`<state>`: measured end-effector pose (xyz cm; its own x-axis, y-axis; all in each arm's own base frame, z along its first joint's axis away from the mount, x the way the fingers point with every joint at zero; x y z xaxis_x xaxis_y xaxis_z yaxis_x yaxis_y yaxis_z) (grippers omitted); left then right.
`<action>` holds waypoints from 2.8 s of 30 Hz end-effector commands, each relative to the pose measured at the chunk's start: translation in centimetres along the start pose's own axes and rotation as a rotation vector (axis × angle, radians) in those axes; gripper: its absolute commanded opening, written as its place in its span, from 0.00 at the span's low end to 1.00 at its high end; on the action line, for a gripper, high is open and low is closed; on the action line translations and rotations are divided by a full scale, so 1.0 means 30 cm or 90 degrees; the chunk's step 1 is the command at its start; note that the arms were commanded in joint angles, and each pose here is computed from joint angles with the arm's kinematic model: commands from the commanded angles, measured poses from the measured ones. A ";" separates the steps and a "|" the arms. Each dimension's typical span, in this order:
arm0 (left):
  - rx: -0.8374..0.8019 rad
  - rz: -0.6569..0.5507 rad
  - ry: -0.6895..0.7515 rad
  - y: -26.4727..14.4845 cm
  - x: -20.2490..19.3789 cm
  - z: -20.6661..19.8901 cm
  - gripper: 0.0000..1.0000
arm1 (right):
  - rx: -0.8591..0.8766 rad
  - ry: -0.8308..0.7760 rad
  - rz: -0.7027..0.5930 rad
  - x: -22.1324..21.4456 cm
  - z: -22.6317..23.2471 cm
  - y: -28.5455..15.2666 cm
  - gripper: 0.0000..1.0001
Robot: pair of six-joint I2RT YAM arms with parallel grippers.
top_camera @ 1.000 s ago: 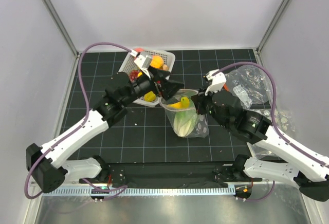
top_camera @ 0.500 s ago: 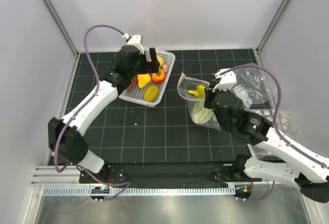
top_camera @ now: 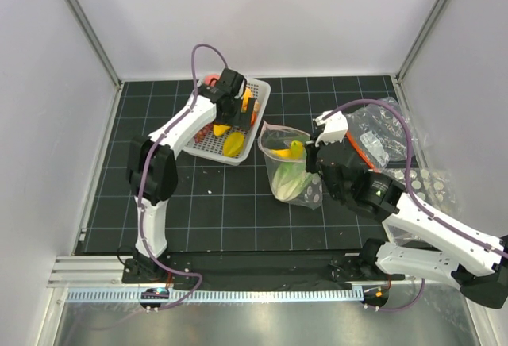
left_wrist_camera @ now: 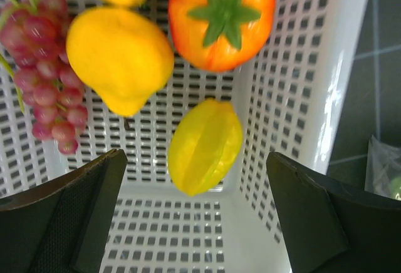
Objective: Place the food in the zip-top bag and seal the zipper
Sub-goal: Pick up the fake fruit from the bin.
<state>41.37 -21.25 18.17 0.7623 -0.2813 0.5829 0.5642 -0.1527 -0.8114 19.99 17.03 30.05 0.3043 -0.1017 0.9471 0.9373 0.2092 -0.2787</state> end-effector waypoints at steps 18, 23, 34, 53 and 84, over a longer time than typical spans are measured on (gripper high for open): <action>-0.119 0.162 -0.014 0.053 -0.269 -0.070 0.84 | 0.023 0.055 -0.045 0.042 0.019 -0.010 0.01; -0.087 0.022 0.004 -0.018 -0.195 -0.033 0.76 | 0.029 0.054 -0.041 0.035 0.025 -0.007 0.01; -0.107 0.076 0.036 0.081 -0.218 -0.045 0.89 | 0.021 0.053 -0.046 0.036 0.016 -0.010 0.01; -0.136 -0.078 0.034 -0.203 -0.094 -0.027 0.30 | 0.015 0.059 -0.051 0.032 0.006 -0.013 0.01; -0.086 0.009 0.046 0.162 -0.173 0.093 1.00 | 0.030 0.049 -0.040 0.021 0.023 -0.002 0.01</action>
<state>39.81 -17.70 11.19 0.7790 -0.3575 0.5151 0.4527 -0.2478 -0.8565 19.75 17.06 29.37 0.3006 -0.1221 0.9459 0.9358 0.2292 -0.2678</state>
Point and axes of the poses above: each gripper's point midway between its finger pads, its own y axis out along the fingers, its own z axis along the line the jaws close on, x = y × z, the point moved 6 cm from there along -y, back along the fingers, and after that the axes turned 6 degrees about y, right-handed, at the moved point
